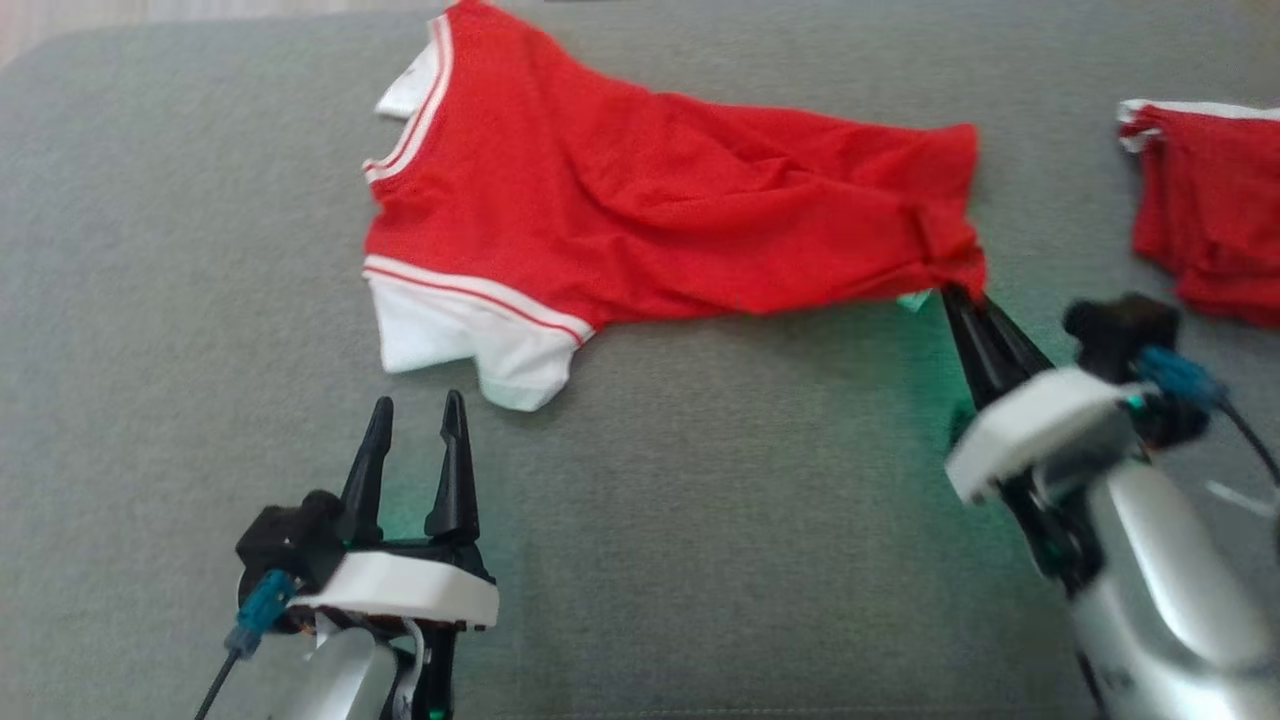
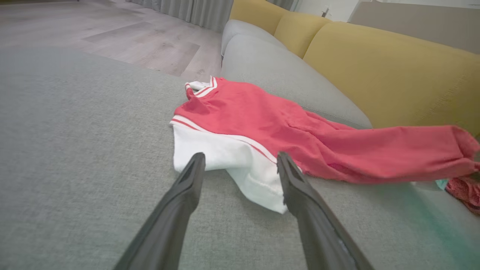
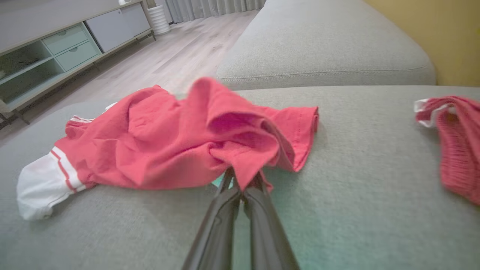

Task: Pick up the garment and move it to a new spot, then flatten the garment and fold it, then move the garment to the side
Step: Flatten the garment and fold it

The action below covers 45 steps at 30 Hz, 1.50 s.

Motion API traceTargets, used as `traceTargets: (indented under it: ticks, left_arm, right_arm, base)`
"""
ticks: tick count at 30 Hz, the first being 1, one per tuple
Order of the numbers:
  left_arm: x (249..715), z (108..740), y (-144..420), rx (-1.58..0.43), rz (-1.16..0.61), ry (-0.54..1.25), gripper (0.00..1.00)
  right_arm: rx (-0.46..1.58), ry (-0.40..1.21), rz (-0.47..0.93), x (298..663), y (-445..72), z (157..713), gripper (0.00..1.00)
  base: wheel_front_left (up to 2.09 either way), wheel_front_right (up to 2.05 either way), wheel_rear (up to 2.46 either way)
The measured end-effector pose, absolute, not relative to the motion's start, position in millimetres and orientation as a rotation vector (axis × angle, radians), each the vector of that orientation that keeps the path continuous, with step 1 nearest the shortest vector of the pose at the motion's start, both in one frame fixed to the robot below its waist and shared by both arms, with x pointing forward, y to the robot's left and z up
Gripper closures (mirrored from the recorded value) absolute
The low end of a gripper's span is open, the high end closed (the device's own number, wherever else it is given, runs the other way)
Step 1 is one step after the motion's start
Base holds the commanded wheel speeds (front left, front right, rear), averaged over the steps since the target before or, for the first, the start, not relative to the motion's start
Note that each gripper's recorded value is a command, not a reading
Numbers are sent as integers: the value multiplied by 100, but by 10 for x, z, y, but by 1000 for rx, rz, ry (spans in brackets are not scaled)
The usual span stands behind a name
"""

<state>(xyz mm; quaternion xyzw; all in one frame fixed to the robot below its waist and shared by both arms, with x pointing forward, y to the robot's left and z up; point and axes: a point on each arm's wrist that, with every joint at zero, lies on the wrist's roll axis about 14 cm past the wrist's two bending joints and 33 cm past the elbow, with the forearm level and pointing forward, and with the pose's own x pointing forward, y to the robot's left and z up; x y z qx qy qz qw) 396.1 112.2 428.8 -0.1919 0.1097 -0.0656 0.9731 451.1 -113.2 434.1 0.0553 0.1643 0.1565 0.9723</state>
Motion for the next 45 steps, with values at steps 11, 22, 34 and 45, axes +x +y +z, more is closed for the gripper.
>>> traceTargets:
  ticks: [11,22,34,45]
  left_arm:
    - [4005,4342,990,-389,-176,210,0]
    - [3996,4348,1048,-376,-169,207,0]
    - [3912,4278,925,-368,-204,243,0]
    - [3877,4330,824,-350,-240,241,0]
  right_arm:
    - [168,458,249,3894,-1545,4507,100]
    - [222,558,181,3712,-1593,4088,0]
    - [165,309,24,3647,-2061,4534,0]
    - [115,61,16,3778,-1986,5067,0]
  base:
    - [0,0,0]
    - [0,0,0]
    - [0,0,0]
    - [0,0,0]
